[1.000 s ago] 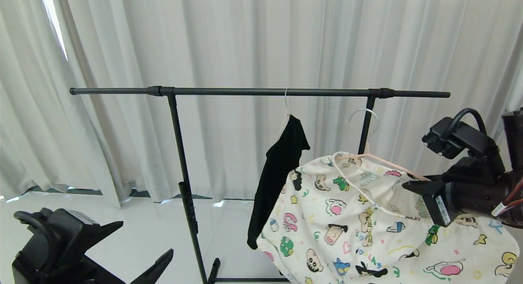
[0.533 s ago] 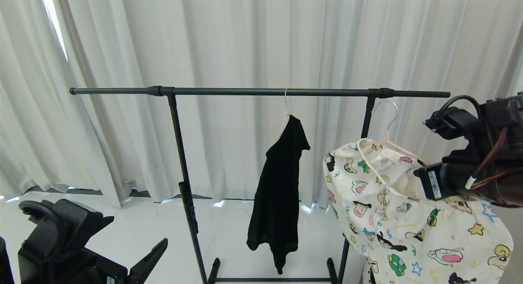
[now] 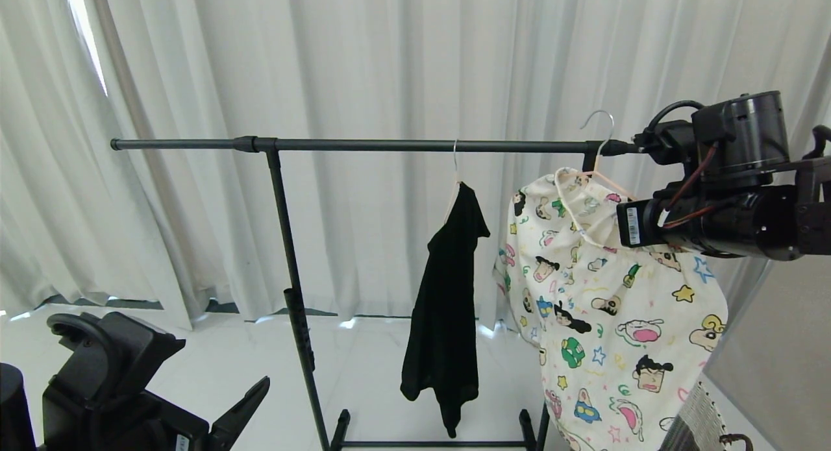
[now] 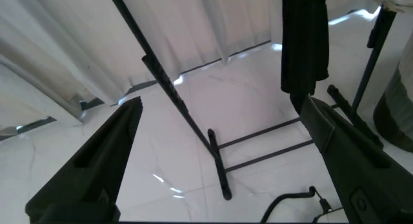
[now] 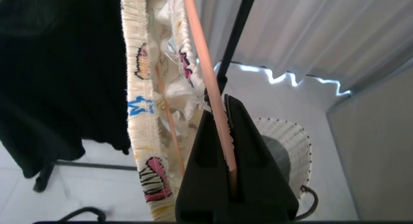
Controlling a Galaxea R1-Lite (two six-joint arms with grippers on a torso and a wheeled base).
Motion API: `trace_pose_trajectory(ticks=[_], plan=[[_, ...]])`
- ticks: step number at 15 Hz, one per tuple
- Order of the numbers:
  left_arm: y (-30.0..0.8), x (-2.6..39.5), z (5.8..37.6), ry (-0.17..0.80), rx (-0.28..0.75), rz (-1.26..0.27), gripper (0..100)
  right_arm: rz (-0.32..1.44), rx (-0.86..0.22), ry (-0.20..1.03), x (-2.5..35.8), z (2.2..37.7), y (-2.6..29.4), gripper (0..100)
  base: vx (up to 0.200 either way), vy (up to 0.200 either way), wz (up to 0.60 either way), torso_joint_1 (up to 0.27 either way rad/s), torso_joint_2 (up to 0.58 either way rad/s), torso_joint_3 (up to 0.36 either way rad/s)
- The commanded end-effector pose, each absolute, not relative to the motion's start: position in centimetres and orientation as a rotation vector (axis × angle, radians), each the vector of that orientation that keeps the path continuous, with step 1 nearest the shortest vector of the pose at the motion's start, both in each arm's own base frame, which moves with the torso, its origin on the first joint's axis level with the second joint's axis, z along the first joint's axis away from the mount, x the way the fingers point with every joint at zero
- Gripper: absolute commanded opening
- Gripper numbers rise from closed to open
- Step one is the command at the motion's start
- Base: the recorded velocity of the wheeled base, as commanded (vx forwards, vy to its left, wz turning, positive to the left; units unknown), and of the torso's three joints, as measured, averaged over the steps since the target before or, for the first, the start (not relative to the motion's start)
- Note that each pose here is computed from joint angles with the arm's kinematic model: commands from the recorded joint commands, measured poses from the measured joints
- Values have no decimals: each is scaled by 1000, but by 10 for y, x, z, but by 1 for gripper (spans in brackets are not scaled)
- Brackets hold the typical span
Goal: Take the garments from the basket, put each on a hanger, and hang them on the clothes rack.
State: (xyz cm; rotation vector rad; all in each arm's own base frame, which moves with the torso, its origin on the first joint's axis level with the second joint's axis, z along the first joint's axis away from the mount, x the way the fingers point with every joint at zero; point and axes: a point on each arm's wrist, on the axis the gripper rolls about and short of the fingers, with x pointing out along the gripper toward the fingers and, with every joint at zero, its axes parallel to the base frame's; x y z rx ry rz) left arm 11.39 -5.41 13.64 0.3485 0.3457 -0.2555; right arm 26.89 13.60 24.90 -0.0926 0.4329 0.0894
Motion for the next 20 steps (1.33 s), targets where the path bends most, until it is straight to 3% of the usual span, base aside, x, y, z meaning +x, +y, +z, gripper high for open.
trace_pose_trajectory(ticks=[1, 15, 20], plan=[[-55, 114, 136, 348, 348, -260, 100, 84, -97, 445, 276, 243, 138, 0, 0, 0, 0, 0, 0, 0], [-54, 113, 137, 341, 345, -261, 100, 74, -115, 460, 281, 238, 136, 0, 200, 0, 0, 2, 4, 1], [-54, 112, 138, 337, 342, -260, 100, 72, -126, 473, 284, 233, 136, 0, 0, 0, 0, 0, 0, 0]])
